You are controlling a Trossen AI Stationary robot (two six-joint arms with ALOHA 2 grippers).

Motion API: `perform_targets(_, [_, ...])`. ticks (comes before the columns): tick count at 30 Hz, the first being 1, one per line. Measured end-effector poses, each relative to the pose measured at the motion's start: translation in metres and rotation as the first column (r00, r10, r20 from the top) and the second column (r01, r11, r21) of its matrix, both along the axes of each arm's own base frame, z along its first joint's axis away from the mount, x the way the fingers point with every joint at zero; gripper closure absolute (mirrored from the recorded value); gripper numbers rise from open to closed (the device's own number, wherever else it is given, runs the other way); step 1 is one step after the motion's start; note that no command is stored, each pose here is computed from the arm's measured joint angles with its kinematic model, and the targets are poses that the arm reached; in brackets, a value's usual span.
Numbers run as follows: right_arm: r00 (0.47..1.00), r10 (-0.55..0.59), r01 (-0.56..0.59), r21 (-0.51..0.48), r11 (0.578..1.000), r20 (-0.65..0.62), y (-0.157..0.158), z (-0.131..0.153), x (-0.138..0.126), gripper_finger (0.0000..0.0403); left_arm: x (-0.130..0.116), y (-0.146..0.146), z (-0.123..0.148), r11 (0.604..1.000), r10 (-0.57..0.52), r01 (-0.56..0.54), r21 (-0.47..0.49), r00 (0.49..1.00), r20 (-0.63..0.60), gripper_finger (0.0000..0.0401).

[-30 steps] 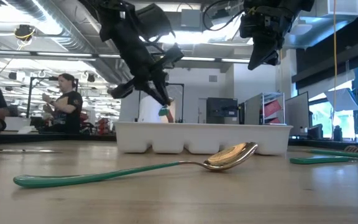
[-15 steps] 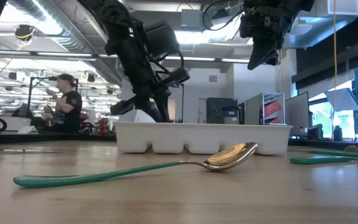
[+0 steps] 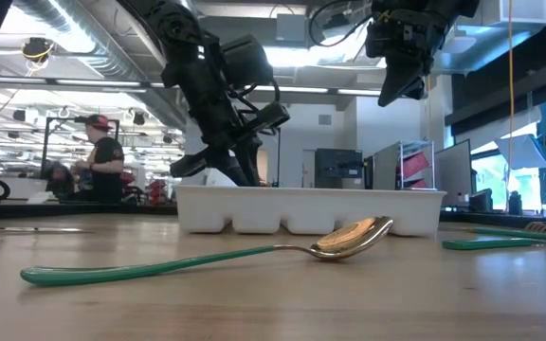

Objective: Sort silverware
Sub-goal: Put the left spoon into the silverware organizer, then put the bottom left knife into the silverware organizer

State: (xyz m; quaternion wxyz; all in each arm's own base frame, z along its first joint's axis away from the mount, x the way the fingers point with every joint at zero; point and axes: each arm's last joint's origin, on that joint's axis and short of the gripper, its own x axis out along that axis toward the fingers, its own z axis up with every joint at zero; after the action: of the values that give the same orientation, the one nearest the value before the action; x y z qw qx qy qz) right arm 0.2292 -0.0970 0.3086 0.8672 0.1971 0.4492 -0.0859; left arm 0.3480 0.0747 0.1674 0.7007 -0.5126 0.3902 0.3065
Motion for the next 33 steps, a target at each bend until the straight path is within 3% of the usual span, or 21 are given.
perform_targets(14, [1.000, 0.001, -0.001, 0.001, 1.000, 0.000, 0.000, 0.000, 0.000, 0.0397, 0.000, 0.000, 0.000, 1.000, -0.029, 0.029, 0.011, 1.000, -0.002, 0.0382])
perform_targets(25, [1.000, 0.001, -0.001, 0.002, 1.000, -0.001, 0.000, 0.000, 0.000, 0.0397, 0.000, 0.001, -0.010, 1.000, -0.014, 0.014, -0.005, 1.000, -0.027, 0.0303])
perform_targets(29, [1.000, 0.001, -0.001, 0.002, 1.000, -0.001, 0.000, 0.000, 0.000, 0.0397, -0.003, 0.004, -0.004, 0.996, 0.002, -0.003, -0.089, 1.000, -0.005, 0.0295])
perform_targets(33, [1.000, 0.001, -0.001, 0.002, 1.000, 0.000, 0.000, 0.000, 0.000, 0.0397, -0.006, 0.007, 0.012, 0.982, -0.065, 0.078, -0.171, 0.995, 0.078, 0.0294])
